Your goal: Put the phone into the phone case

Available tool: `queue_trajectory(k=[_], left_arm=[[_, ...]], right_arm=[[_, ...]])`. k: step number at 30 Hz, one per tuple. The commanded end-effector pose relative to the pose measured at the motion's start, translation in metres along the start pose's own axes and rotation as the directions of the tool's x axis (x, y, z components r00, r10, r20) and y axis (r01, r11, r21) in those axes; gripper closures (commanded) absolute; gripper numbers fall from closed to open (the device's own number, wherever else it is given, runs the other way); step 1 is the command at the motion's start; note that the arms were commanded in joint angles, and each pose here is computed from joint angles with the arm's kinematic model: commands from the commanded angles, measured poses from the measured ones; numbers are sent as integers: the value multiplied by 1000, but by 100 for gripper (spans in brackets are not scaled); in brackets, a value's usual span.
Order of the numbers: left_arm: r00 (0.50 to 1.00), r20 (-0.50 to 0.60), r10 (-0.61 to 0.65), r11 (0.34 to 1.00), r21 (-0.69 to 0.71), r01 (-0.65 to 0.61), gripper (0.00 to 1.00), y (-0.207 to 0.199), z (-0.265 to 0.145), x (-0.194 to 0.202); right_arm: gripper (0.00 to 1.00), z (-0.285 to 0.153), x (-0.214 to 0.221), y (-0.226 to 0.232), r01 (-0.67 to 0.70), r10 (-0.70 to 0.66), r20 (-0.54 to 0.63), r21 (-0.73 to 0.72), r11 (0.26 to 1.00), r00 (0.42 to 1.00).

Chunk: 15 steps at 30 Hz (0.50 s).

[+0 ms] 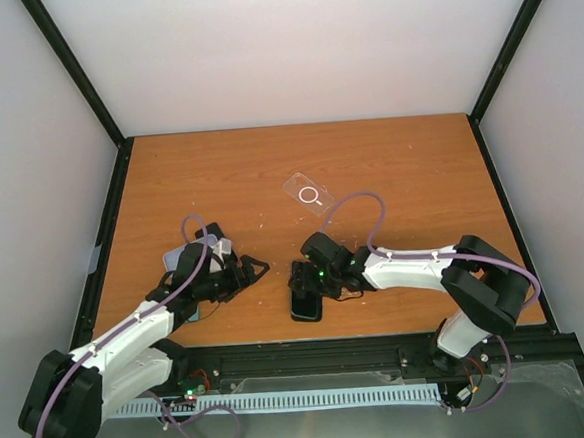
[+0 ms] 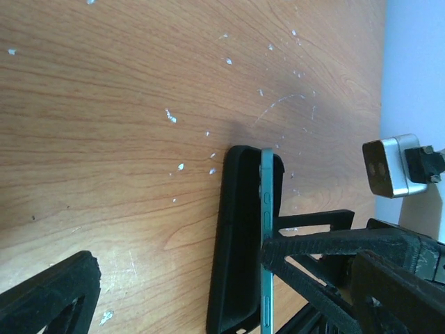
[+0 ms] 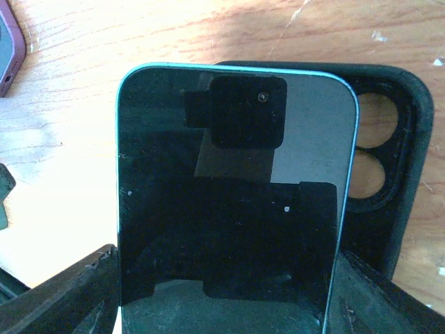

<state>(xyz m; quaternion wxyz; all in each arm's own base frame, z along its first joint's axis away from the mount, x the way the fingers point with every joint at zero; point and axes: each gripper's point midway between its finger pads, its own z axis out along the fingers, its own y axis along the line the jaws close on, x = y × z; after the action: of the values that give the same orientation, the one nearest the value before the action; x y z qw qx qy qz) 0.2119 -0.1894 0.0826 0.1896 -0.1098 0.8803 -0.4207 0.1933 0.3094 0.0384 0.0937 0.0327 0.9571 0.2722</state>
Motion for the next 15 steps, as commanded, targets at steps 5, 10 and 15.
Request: queue_trajectory(k=[5,10,15], left_arm=[[1000,-18,20,1000,3,-20,5,-4,4,-3],[999,-25,23,1000,4,-23,8,-2,6,-2],[999,-35,24,1000,4,-24,11,-1,9,-1]], right_arm=[[42,7,-7,-10,-11,8,55,62,998,998],[30,1,-6,-9,-20,17,54,64,998,998],[17,-8,-7,-4,-7,4,62,53,999,998]])
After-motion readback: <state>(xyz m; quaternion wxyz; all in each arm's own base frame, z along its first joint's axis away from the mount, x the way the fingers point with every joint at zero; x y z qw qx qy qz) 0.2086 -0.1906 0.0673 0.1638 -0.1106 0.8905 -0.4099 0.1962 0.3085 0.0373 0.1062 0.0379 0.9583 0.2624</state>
